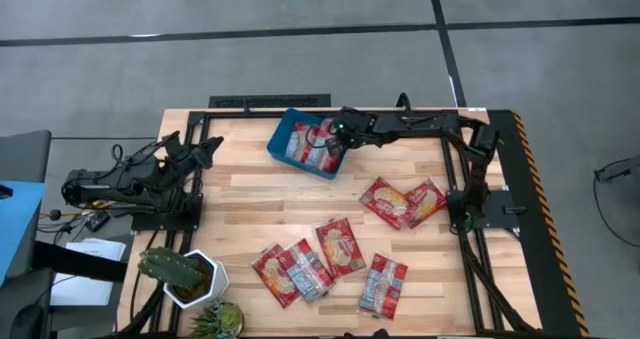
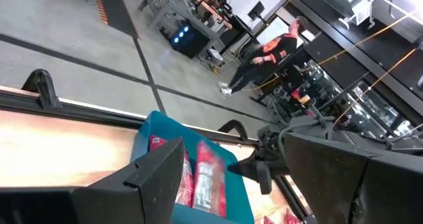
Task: Sort popcorn bags into baskets
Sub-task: Put the red popcorn bag into the blue bin
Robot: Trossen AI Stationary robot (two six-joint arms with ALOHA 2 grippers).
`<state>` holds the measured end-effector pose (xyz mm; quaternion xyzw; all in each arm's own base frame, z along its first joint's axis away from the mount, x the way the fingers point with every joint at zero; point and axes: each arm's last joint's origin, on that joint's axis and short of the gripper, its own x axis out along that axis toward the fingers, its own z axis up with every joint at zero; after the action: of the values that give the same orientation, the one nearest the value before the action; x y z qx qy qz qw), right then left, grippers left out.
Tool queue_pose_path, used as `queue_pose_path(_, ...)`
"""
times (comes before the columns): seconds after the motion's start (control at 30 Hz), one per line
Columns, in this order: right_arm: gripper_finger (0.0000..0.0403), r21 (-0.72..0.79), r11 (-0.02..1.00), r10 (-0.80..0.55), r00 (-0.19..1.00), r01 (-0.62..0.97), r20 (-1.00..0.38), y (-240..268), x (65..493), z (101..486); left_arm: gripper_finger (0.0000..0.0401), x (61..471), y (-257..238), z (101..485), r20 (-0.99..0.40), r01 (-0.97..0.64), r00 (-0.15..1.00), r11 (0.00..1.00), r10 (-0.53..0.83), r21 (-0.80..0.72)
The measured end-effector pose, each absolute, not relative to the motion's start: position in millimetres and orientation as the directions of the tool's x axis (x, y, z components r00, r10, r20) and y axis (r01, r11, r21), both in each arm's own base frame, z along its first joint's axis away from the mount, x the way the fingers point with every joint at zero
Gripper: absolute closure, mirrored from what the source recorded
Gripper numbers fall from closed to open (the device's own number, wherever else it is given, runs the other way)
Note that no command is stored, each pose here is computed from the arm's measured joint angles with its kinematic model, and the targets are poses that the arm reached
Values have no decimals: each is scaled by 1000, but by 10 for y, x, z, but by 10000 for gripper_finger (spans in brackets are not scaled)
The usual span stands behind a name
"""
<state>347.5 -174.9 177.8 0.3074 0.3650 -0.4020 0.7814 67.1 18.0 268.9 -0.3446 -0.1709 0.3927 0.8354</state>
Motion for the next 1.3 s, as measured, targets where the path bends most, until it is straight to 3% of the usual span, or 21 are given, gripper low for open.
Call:
queue_pose_path(0.13,383,190,499,-391,415,846,-821,-1673,3490,1808,151,671,181,2689,15,-538,632,453,775,-711)
queue_pose_path(0.27,381,201,506,-391,431,839,-813,-1622,3406,2118,151,671,181,2691,16,-537,632,453,775,-712)
queue_pose_path(0.37,379,183,599,-289,424,779,-858,-1460,3313,2333,151,671,181,2692,17,-535,632,452,775,-714)
queue_pose_path(0.47,368,142,677,-170,341,722,-924,-1141,3145,2485,151,672,180,2692,17,-532,636,455,771,-715)
queue_pose_path(0.63,302,22,771,-60,106,636,-993,-596,2828,2460,151,674,179,2691,16,-533,640,458,769,-711)
queue_pose_path(0.87,147,-18,763,-39,18,646,-999,-360,2625,2139,151,674,179,2688,14,-537,640,460,768,-707)
queue_pose_path(0.97,104,-16,746,6,-30,666,-1000,-441,2514,1963,151,674,178,2687,13,-537,642,462,766,-706)
queue_pose_path(1.1,82,-11,758,17,-37,652,-999,-580,2423,1811,151,677,176,2686,13,-532,651,469,759,-705)
queue_pose_path(1.3,97,75,770,81,19,634,-997,-639,2395,1674,151,683,171,2686,13,-517,673,483,739,-706)
